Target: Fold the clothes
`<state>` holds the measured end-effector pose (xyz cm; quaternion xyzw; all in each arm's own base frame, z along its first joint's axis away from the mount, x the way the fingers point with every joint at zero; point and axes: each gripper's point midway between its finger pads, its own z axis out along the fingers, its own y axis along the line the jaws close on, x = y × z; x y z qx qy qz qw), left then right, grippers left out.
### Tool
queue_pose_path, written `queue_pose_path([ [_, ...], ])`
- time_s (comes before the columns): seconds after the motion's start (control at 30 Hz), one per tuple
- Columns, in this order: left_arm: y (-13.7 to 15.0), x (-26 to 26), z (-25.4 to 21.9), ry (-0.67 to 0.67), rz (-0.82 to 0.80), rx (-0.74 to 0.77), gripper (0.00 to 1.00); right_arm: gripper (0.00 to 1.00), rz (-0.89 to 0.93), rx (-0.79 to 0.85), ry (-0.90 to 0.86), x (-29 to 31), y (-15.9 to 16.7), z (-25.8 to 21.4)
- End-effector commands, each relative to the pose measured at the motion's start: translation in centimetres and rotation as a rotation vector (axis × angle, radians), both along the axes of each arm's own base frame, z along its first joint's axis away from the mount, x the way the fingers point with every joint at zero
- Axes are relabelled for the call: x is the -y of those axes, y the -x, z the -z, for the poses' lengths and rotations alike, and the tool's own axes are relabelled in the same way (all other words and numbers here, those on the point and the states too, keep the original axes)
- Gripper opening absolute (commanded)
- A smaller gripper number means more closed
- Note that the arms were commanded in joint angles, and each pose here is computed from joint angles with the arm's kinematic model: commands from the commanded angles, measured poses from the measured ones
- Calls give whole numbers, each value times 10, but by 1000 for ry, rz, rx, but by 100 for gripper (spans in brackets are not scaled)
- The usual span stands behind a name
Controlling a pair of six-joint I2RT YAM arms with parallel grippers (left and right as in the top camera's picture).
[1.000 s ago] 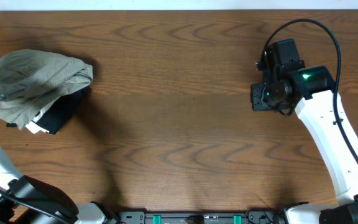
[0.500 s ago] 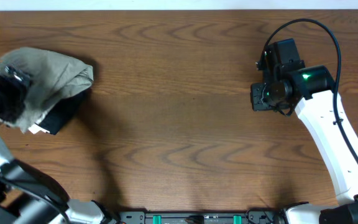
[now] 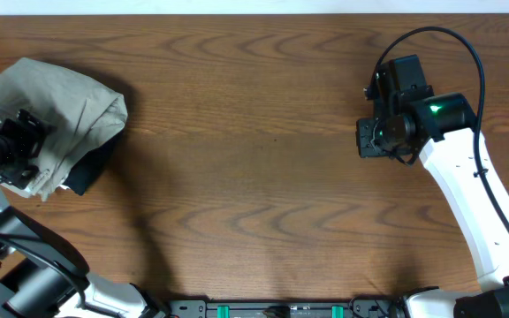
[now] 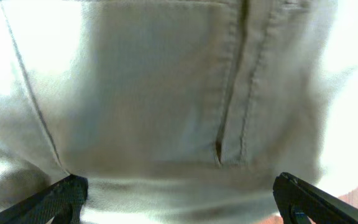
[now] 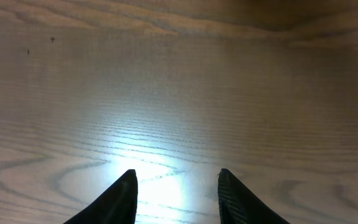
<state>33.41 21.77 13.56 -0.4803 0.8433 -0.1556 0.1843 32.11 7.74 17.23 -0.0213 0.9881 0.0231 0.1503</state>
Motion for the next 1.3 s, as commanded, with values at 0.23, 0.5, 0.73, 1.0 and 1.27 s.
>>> queue_pose_path([
  [0.23, -3, 68, -146, -366, 265, 328, 98, 78, 7, 133, -38, -5, -26, -20],
  [0.5, -15, 212, -179, -482, 764, 491, 98, 89, -9, 456, -59, -4, -92, -65],
  [0.73, -3, 248, -146, -432, 886, 356, 98, 78, 9, 419, -67, 13, -87, -60],
  [1.0, 24, 247, -149, -457, 899, 358, 98, 84, 150, 403, -77, 30, -37, -82],
  [1.27, 64, 250, -148, -589, 860, 586, 98, 93, 176, 569, -115, 37, 34, -72],
])
